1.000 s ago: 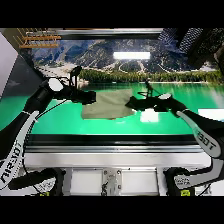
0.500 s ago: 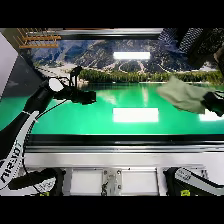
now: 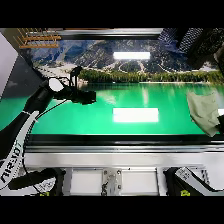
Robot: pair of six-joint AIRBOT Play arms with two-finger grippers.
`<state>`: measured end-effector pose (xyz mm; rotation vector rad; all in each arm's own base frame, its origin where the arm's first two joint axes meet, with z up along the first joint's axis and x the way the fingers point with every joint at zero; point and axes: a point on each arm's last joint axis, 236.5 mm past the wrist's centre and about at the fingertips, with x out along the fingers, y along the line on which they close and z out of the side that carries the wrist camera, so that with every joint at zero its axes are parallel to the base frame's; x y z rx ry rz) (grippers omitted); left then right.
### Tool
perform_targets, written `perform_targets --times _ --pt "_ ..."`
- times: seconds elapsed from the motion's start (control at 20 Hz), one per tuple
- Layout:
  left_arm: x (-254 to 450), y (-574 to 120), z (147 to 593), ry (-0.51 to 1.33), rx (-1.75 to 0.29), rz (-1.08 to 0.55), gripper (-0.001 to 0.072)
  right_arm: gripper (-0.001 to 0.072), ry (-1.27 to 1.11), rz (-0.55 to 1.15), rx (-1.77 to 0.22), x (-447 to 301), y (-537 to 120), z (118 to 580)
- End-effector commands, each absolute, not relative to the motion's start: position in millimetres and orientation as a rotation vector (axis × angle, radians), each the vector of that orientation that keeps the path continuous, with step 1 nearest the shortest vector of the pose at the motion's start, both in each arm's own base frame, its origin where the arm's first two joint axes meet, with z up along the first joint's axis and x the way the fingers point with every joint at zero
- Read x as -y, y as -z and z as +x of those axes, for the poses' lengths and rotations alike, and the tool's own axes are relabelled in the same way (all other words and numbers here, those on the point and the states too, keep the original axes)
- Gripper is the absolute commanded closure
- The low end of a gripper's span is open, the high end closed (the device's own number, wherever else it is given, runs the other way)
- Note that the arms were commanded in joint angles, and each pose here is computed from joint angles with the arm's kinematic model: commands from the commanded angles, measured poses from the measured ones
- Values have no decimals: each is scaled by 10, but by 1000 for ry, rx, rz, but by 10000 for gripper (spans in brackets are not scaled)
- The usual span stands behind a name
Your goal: Fold the clothes and pants, and hang the long-sleeved shirts on hangers.
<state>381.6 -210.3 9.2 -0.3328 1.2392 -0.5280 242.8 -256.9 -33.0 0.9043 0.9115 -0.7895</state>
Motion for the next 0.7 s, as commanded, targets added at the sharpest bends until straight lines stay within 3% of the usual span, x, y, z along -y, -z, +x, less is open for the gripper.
perform_targets --times 0.0,0.05,0.1,0.15,0.3,0.4,0.65 --pt "2104 -87 3806 530 -1243 -331 703 673 843 831 -963 2607 383 2197" --pt "2105 -87 3806 530 -1243 -332 703 491 856 793 -979 2650 368 2142" --pt "2105 -86 3803 530 -1245 -331 703 226 863 749 -1007 2688 348 2079" --pt "2105 -84 3792 532 -1248 -330 703 35 863 685 -1055 2731 302 1995" --pt "2105 -80 3781 533 -1254 -329 703 39 817 527 -1046 2869 -87 2042" --pt "2103 -106 3832 520 -1232 -341 703 39 688 458 -907 2681 -452 2430" --pt "1953 -524 3922 480 -1081 -378 703 39 103 350 -739 937 -1061 3549"
